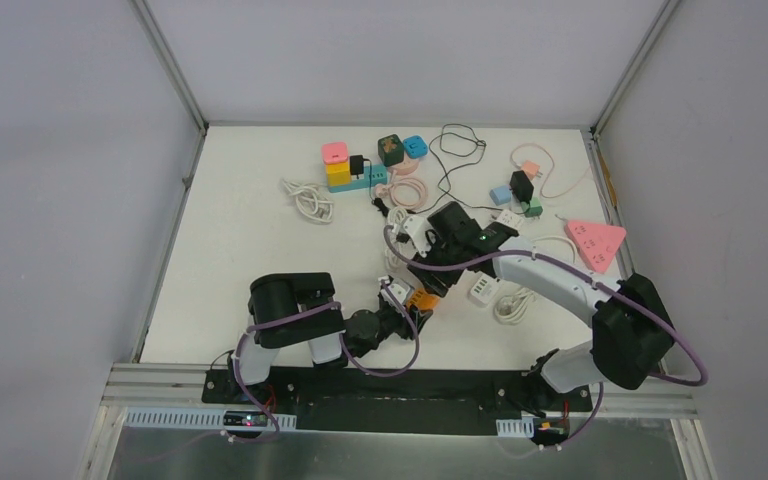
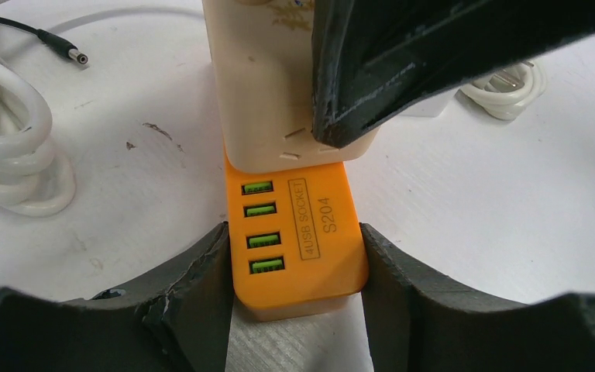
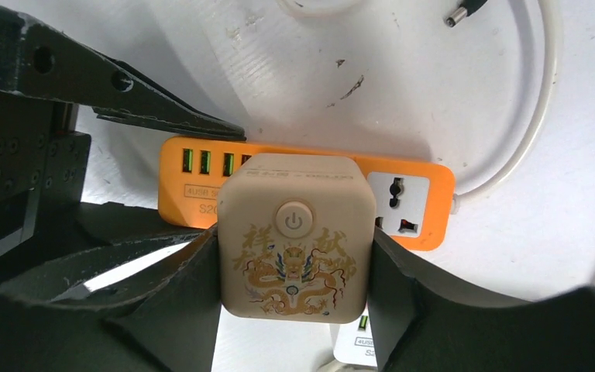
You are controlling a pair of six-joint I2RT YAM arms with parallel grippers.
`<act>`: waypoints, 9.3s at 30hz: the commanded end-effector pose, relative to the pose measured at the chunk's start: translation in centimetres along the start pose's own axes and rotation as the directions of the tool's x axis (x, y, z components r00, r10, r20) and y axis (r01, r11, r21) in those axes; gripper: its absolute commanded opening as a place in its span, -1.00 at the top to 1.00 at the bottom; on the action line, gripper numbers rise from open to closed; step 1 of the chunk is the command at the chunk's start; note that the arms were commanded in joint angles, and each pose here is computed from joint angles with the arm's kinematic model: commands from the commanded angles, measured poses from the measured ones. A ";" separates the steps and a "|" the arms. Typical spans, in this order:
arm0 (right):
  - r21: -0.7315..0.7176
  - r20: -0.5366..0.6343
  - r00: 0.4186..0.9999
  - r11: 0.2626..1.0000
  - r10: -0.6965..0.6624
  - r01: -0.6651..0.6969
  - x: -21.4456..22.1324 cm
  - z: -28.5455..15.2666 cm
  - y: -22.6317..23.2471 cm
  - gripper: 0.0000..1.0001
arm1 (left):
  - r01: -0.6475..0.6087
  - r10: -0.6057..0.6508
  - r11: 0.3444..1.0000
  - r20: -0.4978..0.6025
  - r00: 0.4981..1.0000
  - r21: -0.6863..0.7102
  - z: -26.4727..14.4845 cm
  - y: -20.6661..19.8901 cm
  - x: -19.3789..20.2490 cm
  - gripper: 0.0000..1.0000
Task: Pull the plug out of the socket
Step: Remove the plug from the socket, then place the plug at the center of the board.
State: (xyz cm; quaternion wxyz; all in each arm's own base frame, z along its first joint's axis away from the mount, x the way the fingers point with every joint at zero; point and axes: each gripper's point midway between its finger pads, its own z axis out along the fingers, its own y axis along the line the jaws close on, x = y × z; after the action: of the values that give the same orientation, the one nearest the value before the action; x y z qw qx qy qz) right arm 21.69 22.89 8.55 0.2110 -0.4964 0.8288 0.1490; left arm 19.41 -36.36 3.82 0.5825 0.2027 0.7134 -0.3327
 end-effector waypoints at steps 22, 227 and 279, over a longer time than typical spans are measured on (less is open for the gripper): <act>-0.267 0.092 0.996 0.963 -0.017 0.041 -2.1 -1.0 6.8 1.00 | -0.025 0.015 0.998 -0.158 0.987 -0.059 -0.5 2.7 3.8 1.00; -0.415 0.355 0.745 0.809 0.564 -0.415 -3.8 -10.6 -6.8 -1.00 | 0.108 -0.056 0.831 0.110 0.992 -0.545 -8.9 21.1 -17.8 1.00; -0.437 0.373 0.716 0.793 0.590 -0.425 -3.4 -11.9 -7.5 -1.00 | 0.275 -0.380 -0.036 0.268 0.885 -0.961 -12.5 52.0 -15.4 0.72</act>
State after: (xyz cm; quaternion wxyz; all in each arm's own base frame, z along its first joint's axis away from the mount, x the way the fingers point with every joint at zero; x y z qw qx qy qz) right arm 26.83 16.51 17.80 0.2440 -0.1902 0.8356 0.4540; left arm 49.09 8.83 5.84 0.4268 -0.3821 0.8123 0.1095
